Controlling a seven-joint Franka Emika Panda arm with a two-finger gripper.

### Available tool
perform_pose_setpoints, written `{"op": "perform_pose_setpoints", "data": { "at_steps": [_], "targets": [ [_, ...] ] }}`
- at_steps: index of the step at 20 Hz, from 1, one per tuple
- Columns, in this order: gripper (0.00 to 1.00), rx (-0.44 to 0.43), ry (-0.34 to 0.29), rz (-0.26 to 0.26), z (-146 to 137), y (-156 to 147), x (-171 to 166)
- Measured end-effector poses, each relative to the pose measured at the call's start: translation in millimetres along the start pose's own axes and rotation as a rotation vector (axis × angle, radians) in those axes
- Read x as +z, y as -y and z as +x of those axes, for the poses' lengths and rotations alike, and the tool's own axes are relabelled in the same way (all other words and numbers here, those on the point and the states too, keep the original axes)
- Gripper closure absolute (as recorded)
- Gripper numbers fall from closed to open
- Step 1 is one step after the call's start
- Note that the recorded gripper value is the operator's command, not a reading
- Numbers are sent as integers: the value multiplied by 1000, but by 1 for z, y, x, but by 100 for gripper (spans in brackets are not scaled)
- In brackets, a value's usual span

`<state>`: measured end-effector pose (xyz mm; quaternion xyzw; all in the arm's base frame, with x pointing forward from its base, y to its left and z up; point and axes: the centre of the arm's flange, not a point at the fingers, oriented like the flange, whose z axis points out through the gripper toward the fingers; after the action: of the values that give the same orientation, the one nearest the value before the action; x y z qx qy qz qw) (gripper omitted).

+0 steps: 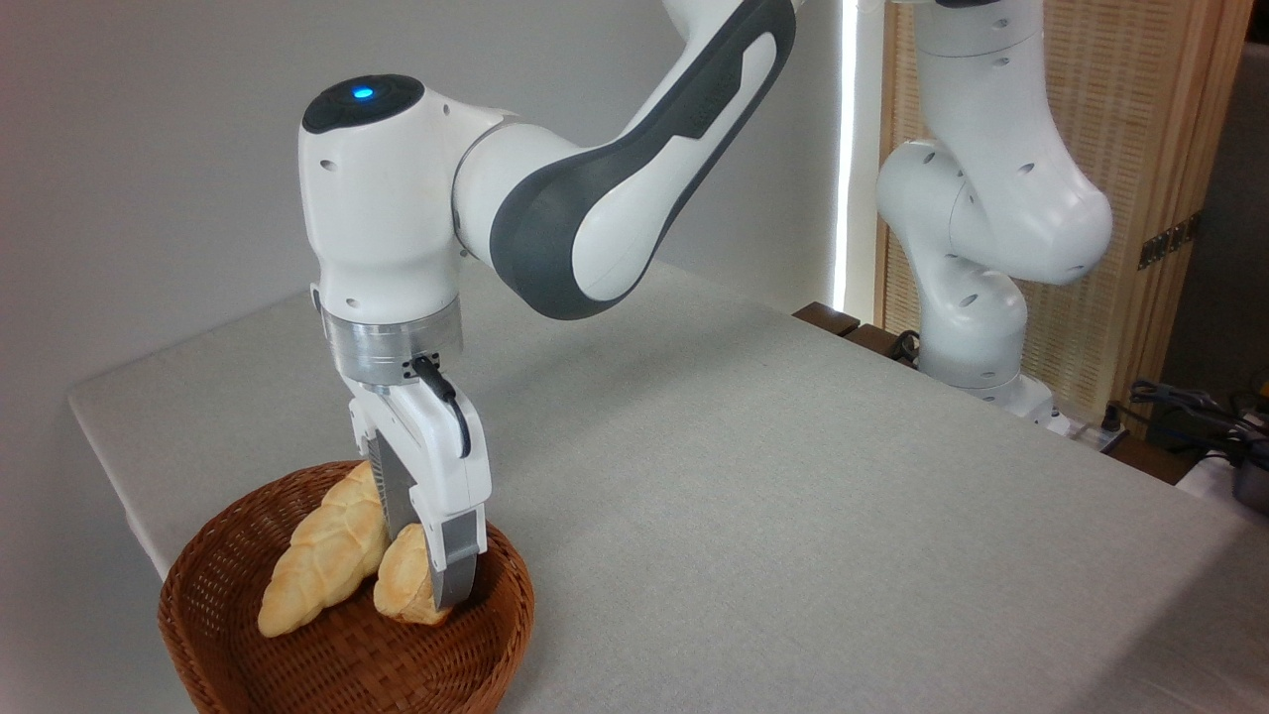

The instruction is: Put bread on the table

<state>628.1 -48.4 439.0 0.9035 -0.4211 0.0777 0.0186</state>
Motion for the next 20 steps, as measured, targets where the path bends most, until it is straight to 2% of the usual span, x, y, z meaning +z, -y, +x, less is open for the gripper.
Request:
{"op": "perform_pose_setpoints", "data": {
  "at_steps": [1, 2, 15, 20],
  "targets": [
    [54, 6, 7, 5, 0, 0, 1],
    [54, 10, 12, 8, 0, 0, 1],
    [48, 29, 8, 20, 1, 2, -3],
    [44, 18, -45, 75, 4, 2, -48]
  ]
}}
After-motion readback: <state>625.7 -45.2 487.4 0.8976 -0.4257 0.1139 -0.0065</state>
